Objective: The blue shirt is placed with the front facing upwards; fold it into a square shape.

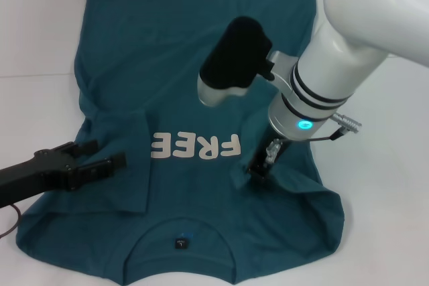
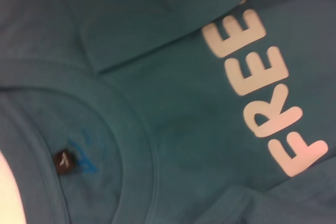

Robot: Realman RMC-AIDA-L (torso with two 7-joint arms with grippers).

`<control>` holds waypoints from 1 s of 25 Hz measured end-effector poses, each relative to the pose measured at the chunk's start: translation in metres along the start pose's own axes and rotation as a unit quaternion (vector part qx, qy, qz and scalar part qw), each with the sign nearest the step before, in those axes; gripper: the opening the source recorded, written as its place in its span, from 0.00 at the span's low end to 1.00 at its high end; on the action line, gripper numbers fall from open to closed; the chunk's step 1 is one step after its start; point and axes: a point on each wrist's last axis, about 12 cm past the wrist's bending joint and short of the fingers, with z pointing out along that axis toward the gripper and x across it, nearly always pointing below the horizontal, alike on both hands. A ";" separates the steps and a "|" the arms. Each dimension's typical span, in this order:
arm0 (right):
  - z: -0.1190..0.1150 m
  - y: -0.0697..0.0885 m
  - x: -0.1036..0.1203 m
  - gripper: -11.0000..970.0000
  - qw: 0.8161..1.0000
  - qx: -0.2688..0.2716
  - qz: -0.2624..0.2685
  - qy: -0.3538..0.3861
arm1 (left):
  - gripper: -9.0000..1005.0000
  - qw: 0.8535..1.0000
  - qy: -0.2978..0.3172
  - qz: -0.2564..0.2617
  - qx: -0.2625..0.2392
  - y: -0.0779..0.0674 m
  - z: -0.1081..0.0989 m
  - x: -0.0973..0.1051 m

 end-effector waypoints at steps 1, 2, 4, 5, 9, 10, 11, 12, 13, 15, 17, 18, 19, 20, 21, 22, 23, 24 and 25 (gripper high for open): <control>-0.001 -0.001 -0.001 0.02 1.000 -0.001 0.006 -0.001 | 0.88 1.000 0.000 0.000 0.000 0.000 0.000 0.000; -0.001 -0.002 -0.002 0.02 1.000 -0.004 0.012 -0.001 | 0.88 1.000 0.000 0.000 0.000 0.000 0.000 0.000; 0.000 -0.004 -0.004 0.02 0.999 -0.017 0.029 -0.002 | 0.88 1.000 0.000 0.000 0.000 0.000 0.000 0.000; 0.000 -0.004 -0.004 0.02 0.999 -0.021 0.033 -0.003 | 0.88 1.000 0.000 0.000 0.000 0.000 0.000 0.000; 0.002 -0.008 -0.006 0.02 0.998 -0.037 0.053 -0.007 | 0.88 1.000 0.000 -0.001 0.000 0.000 0.000 0.000; 0.002 -0.009 -0.006 0.02 0.998 -0.037 0.055 -0.008 | 0.88 1.000 0.000 -0.001 0.000 0.000 0.000 0.000; 0.003 -0.009 -0.007 0.02 0.998 -0.037 0.057 -0.009 | 0.88 1.000 0.000 -0.001 0.000 0.000 0.000 0.000; 0.003 -0.009 -0.008 0.02 0.998 -0.037 0.058 -0.009 | 0.88 1.000 0.000 0.000 0.001 0.000 0.000 0.000; 0.004 -0.010 -0.008 0.03 0.997 -0.037 0.062 -0.009 | 0.88 1.000 0.000 0.000 0.002 0.000 0.000 0.000; 0.005 -0.012 -0.009 0.03 0.997 -0.036 0.068 -0.009 | 0.88 1.000 0.000 0.000 0.003 -0.001 0.000 0.000; 0.006 -0.015 -0.008 0.03 0.996 -0.034 0.079 -0.010 | 0.88 1.000 0.000 0.000 0.003 -0.001 0.001 0.000; 0.006 -0.016 -0.008 0.03 0.996 -0.032 0.083 -0.012 | 0.88 1.000 0.001 0.000 0.003 -0.001 0.001 0.000; 0.005 -0.018 -0.008 0.03 0.995 -0.032 0.089 -0.015 | 0.88 1.000 0.001 0.001 0.004 -0.001 0.001 0.000; 0.005 -0.020 -0.008 0.03 0.995 -0.032 0.094 -0.018 | 0.88 1.000 0.001 0.001 0.004 -0.001 0.001 0.000; 0.005 -0.021 -0.008 0.03 0.994 -0.033 0.100 -0.021 | 0.88 1.000 0.001 0.001 0.004 -0.001 0.001 0.000; 0.004 -0.022 -0.008 0.03 0.994 -0.034 0.105 -0.023 | 0.88 1.000 0.001 0.001 0.004 -0.001 0.001 0.000; 0.004 -0.023 -0.009 0.03 0.993 -0.035 0.108 -0.026 | 0.88 1.000 0.001 0.001 0.004 -0.001 0.001 0.000; 0.003 -0.024 -0.009 0.03 0.993 -0.035 0.110 -0.027 | 0.88 1.000 0.001 0.001 0.004 -0.001 0.001 0.000; 0.003 -0.024 -0.010 0.03 0.993 -0.035 0.111 -0.028 | 0.88 1.000 0.001 0.001 0.004 -0.001 0.001 0.000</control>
